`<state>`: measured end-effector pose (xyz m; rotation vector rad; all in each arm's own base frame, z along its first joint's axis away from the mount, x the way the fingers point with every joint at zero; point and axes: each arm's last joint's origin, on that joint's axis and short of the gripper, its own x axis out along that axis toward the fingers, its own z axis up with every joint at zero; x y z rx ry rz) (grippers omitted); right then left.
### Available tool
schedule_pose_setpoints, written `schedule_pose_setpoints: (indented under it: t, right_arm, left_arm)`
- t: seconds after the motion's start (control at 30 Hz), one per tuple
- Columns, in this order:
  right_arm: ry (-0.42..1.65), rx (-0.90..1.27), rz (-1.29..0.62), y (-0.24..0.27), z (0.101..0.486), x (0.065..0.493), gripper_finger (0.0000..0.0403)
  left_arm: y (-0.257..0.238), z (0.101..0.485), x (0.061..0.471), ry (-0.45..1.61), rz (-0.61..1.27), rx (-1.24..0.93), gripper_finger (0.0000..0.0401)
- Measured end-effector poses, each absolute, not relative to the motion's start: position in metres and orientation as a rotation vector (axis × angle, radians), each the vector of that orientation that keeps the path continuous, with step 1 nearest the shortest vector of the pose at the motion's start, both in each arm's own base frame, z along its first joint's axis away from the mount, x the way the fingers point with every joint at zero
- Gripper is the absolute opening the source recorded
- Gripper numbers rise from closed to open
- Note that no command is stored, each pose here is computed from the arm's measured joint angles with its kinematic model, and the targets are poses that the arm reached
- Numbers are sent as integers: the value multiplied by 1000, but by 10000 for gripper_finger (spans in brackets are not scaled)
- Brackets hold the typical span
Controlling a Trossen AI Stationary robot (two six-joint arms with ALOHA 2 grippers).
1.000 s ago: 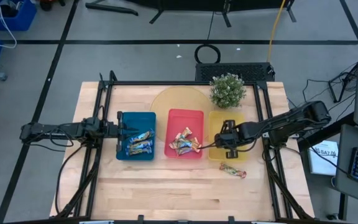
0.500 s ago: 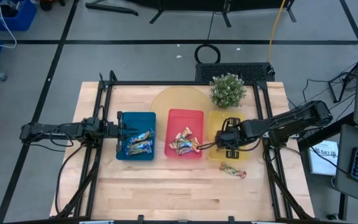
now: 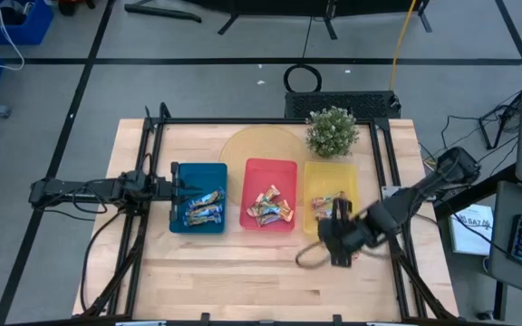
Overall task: Pick and place Granola Bars by type
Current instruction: Put the red granola bar into the yellow bin
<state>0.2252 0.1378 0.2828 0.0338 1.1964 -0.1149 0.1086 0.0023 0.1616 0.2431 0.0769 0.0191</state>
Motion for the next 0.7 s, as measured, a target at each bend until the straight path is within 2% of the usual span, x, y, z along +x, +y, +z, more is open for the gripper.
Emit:
schedule_pose_setpoints:
  t: [0.23,0.37,0.5,0.7]
  right_arm:
    - [1376,113,-172,179,248,218,2]
    - [1393,154,-271,192,229,221,20]
    - [1402,196,-269,201,216,228,66]
    - [1419,178,-299,201,208,232,163]
  left_arm:
    - [2,162,109,77,19,242,58]
    - [2,162,109,76,20,240,58]
    - [2,162,109,76,20,232,58]
    - [2,162,109,76,20,231,58]
